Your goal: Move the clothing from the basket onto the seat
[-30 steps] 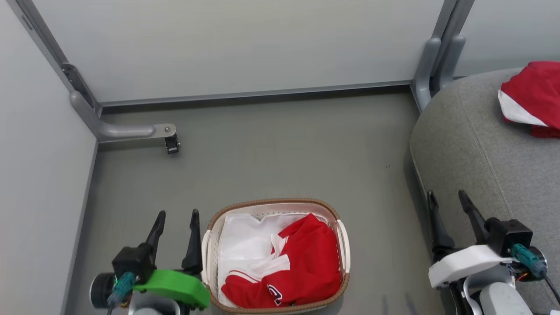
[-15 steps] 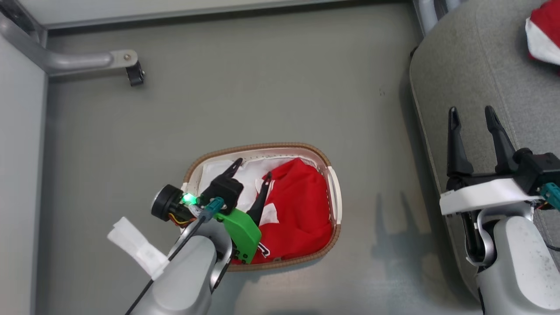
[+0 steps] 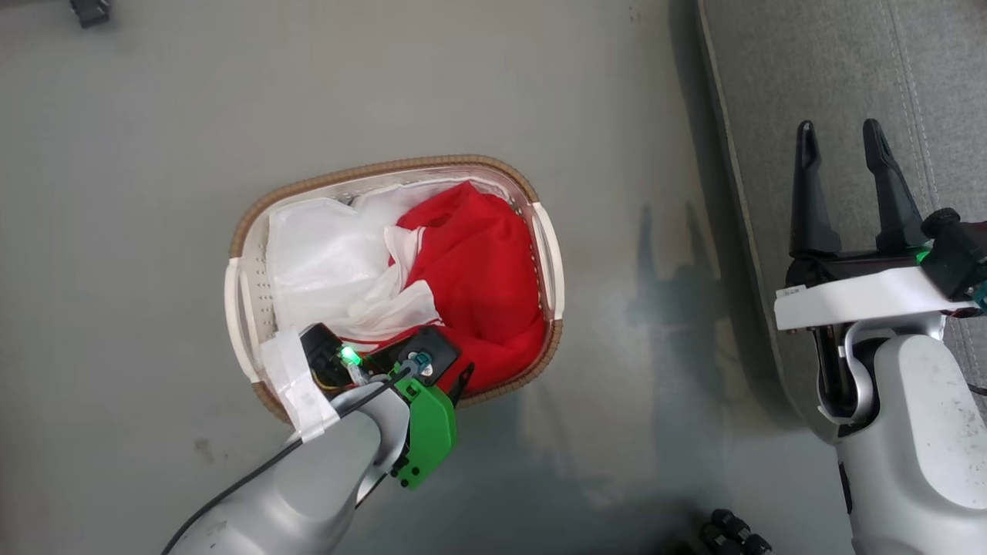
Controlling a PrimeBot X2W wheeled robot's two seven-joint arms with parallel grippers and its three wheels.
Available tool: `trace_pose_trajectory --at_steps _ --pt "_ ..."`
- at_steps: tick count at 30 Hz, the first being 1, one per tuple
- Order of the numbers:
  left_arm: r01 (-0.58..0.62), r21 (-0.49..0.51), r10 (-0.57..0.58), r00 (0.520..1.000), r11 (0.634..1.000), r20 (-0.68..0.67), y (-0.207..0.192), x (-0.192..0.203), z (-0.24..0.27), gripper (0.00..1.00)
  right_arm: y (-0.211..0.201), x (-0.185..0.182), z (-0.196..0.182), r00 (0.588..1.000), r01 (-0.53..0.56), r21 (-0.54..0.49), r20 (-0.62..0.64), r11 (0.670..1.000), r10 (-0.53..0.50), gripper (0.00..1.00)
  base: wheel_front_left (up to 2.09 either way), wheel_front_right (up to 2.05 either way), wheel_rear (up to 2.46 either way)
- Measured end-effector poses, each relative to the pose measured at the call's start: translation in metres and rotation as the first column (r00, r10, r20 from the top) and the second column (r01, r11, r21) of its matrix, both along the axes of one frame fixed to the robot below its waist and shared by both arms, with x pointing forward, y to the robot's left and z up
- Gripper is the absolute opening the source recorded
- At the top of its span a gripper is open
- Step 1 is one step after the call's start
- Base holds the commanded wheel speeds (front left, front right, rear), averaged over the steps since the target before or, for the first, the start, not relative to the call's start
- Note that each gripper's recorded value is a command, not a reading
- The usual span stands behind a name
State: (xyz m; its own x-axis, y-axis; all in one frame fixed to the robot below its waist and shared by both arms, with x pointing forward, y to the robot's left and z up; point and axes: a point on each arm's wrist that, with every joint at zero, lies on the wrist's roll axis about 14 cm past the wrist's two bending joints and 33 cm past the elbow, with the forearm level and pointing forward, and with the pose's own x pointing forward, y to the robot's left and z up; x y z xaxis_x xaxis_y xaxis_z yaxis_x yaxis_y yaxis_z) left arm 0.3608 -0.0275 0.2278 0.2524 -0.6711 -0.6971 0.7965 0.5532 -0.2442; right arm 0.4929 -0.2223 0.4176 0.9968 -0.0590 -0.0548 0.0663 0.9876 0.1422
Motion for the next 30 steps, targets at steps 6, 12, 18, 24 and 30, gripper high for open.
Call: trace_pose_trajectory --at_steps 6,12,18,24,30 --pt "0.091 0.01 -0.09 0.995 0.996 -0.038 -0.007 -0.004 -0.025 1.0 -0.008 0.001 -0.019 0.999 0.014 -0.006 -0.039 1.0 -0.015 1.0 0.0 0.0 0.0" --pt "0.159 -0.001 -0.159 0.986 0.987 -0.055 -0.019 -0.005 -0.039 1.0 -0.013 -0.001 -0.034 0.997 0.023 -0.01 -0.075 1.0 -0.024 1.0 0.0 0.0 0.0" --pt "0.211 -0.003 -0.211 0.975 0.977 -0.07 -0.031 -0.004 -0.048 1.0 -0.016 -0.005 -0.044 0.994 0.028 -0.012 -0.104 1.0 -0.03 1.0 0.0 0.0 0.0" --pt "0.259 0.057 -0.25 0.959 0.964 -0.137 -0.026 -0.014 -0.062 1.0 -0.019 -0.009 -0.05 0.992 0.034 -0.012 -0.123 0.999 -0.036 1.0 0.0 0.0 0.0" --pt "0.3 0.098 -0.28 0.944 0.949 -0.175 -0.02 -0.021 -0.069 0.04 -0.021 -0.01 -0.053 0.99 0.042 -0.011 -0.132 0.999 -0.043 1.0 0.0 0.0 0.0"
